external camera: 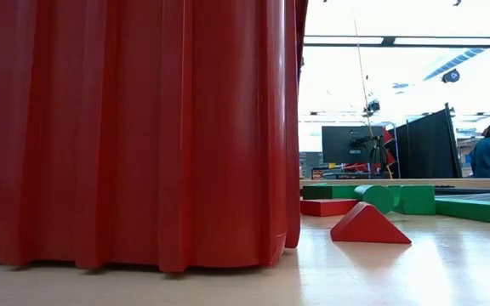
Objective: Sort blocks
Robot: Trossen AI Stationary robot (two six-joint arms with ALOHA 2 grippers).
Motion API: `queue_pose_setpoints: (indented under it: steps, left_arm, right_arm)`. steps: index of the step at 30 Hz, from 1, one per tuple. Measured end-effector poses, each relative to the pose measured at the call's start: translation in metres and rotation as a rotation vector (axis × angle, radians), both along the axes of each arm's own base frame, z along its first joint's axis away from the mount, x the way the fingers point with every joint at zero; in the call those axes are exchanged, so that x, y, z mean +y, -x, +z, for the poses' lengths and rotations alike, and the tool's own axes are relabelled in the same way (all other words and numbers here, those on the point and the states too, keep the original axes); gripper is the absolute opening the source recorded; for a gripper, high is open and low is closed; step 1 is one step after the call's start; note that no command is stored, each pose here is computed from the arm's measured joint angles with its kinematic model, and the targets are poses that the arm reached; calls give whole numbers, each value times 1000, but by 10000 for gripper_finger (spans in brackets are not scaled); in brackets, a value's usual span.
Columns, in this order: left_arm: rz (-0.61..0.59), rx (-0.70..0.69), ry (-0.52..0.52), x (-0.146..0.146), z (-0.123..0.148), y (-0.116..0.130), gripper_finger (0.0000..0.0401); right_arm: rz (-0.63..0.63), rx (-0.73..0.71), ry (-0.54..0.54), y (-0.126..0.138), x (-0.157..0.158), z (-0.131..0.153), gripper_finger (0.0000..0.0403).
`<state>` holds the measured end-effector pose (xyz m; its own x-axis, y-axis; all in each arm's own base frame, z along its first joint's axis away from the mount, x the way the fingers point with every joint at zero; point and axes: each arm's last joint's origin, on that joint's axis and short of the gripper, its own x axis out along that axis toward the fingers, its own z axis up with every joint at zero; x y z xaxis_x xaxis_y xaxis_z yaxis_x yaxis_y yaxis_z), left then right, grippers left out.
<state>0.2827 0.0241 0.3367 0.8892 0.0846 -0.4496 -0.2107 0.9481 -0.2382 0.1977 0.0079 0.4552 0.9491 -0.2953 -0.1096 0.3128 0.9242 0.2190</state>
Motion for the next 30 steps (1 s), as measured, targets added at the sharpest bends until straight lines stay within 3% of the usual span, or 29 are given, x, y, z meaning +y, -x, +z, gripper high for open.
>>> queue_pose_setpoints:
  steps: [7, 16, 22, 24, 28, 30]
  left_arm:
    - [-113, -70, -57, -5, 32, -44, 100]
    - [-282, -1, 10, -13, 13, -125, 100]
    - [-286, 21, 102, -14, 1, -153, 103]
    - [-273, 47, 120, -13, -5, -156, 146]
    - [-268, 95, 124, -12, -11, -155, 290]
    - [-267, 120, 127, -12, -13, -153, 338]
  right_arm:
    - [-11, -4, -2, 0, -2, 0, 0]
    - [-10, -4, -11, 0, -2, 0, 0]
    - [-9, -4, -12, 0, -2, 0, 0]
    - [-8, -3, -12, 0, -2, 0, 0]
    - [-6, -2, -11, 0, -2, 0, 0]
    - [-5, -1, -11, 0, -2, 0, 0]
